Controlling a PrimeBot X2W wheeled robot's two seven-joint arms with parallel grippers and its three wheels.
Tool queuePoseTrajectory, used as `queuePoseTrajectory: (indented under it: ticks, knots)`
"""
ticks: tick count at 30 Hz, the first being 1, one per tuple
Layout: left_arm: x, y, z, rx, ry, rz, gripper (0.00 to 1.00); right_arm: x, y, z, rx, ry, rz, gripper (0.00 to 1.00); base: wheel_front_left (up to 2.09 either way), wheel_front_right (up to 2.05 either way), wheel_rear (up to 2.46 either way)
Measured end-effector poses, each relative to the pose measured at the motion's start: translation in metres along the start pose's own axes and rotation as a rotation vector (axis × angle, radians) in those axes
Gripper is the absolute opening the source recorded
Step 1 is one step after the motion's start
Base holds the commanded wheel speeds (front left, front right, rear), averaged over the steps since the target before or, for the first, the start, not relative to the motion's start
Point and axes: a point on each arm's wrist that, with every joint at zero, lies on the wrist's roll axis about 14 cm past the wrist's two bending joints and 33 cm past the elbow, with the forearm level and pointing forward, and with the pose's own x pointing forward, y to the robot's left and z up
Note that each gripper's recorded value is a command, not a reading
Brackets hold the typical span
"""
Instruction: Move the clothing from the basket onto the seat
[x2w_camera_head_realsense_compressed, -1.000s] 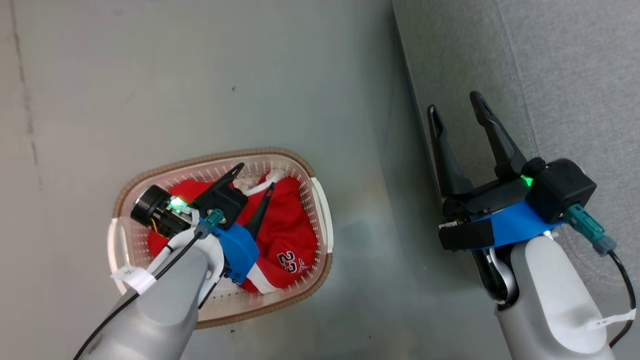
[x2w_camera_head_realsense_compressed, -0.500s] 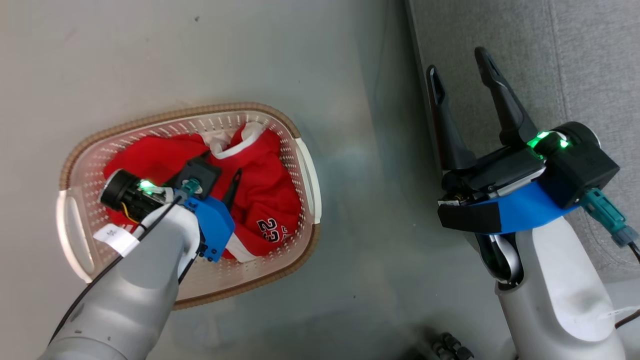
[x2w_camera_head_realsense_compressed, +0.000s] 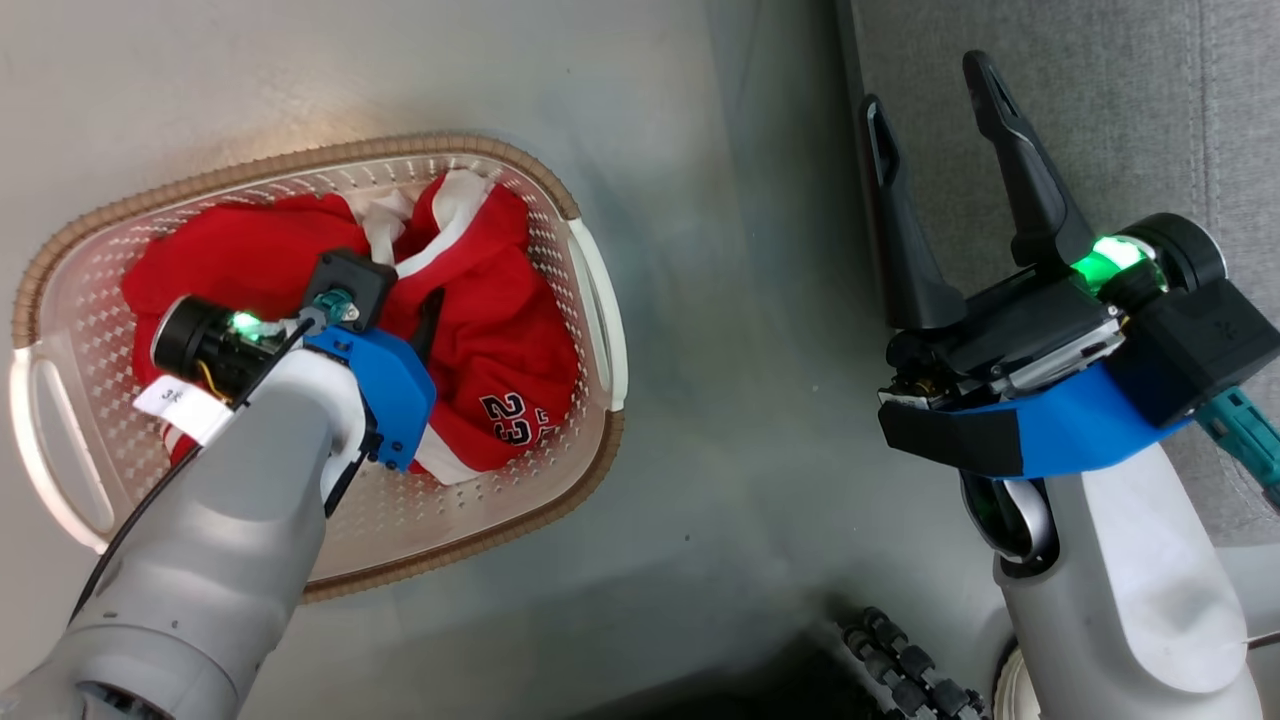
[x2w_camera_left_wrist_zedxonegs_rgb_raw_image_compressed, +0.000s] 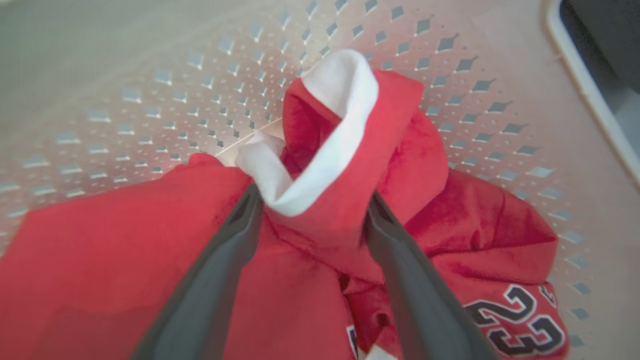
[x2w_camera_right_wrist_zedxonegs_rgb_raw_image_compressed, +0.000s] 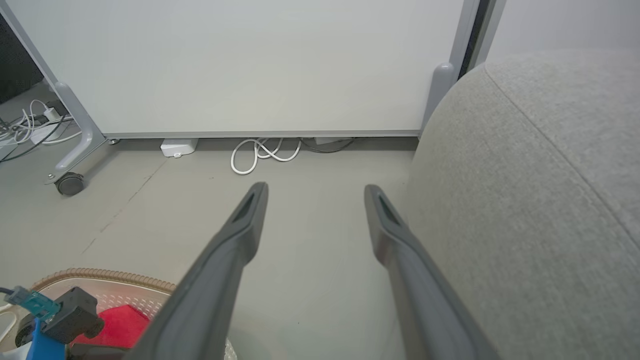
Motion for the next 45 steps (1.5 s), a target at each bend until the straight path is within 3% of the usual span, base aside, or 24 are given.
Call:
queuePoseTrajectory:
  ticks: [11,12,13,14,30,45]
  knots:
    - [0.019,-0.007,-0.006,-0.025,0.02,-0.046,1.0,0.001,-0.002,-0.019,0.009,0.034,-0.004,1.0,0.0,0.0,0.0]
    - [0.02,-0.009,-0.008,-0.028,0.029,-0.053,0.84,0.001,-0.002,-0.019,0.01,0.035,-0.004,1.0,0.0,0.0,0.0]
    - [0.02,-0.011,-0.008,-0.033,0.028,-0.058,0.31,0.001,-0.002,-0.02,0.011,0.035,-0.005,1.0,0.0,0.0,0.0]
    - [0.021,-0.013,-0.006,-0.028,0.025,-0.065,0.0,0.001,-0.002,-0.021,0.012,0.036,-0.005,1.0,0.0,0.0,0.0]
    - [-0.003,-0.023,0.041,-0.019,-0.128,-0.079,0.0,0.004,0.003,0.005,0.025,-0.018,0.003,1.0,0.0,0.0,0.0]
    - [-0.08,-0.03,0.095,-0.001,-0.316,-0.027,0.0,-0.015,0.022,0.057,0.042,-0.1,0.029,1.0,0.0,0.0,0.0]
